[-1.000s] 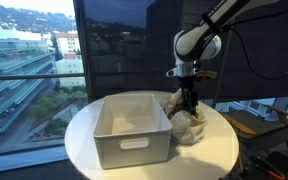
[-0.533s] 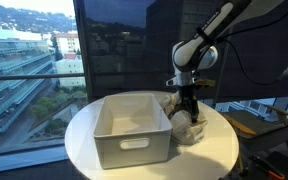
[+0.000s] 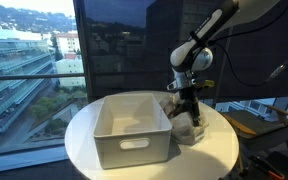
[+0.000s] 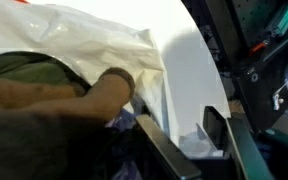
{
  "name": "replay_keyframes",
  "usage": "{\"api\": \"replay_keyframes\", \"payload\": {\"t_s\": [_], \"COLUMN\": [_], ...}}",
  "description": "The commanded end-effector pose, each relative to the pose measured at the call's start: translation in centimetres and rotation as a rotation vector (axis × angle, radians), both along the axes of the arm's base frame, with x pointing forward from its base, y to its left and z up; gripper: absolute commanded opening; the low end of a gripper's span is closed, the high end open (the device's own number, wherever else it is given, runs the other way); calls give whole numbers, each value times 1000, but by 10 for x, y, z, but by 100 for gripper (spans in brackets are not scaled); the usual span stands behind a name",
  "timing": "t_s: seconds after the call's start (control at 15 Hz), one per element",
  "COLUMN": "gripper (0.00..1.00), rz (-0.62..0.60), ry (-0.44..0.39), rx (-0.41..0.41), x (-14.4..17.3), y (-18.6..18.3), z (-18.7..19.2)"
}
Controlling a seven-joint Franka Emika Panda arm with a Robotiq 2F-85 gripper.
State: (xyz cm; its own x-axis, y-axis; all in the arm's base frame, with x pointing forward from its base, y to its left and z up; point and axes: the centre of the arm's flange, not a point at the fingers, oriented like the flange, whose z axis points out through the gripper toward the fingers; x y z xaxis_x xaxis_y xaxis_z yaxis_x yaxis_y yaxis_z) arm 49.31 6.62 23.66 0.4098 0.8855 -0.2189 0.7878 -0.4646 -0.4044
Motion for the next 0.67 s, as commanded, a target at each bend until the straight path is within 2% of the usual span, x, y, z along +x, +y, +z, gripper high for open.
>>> {"api": "replay_keyframes", "payload": {"t_s": [0.0, 0.13, 0.27, 0.4, 0.47, 0.6], "gripper": [27, 12, 8, 5, 10, 12], "rz": [-110, -181, -249, -341, -377, -449], "ry": [91, 130, 132, 207, 240, 307], "rx": [13, 8, 11, -16, -29, -48], "x": [26, 36, 50, 64, 68, 72], "y": [-3, -6, -13, -26, -32, -38], "z": [12, 18, 19, 12, 9, 7]}}
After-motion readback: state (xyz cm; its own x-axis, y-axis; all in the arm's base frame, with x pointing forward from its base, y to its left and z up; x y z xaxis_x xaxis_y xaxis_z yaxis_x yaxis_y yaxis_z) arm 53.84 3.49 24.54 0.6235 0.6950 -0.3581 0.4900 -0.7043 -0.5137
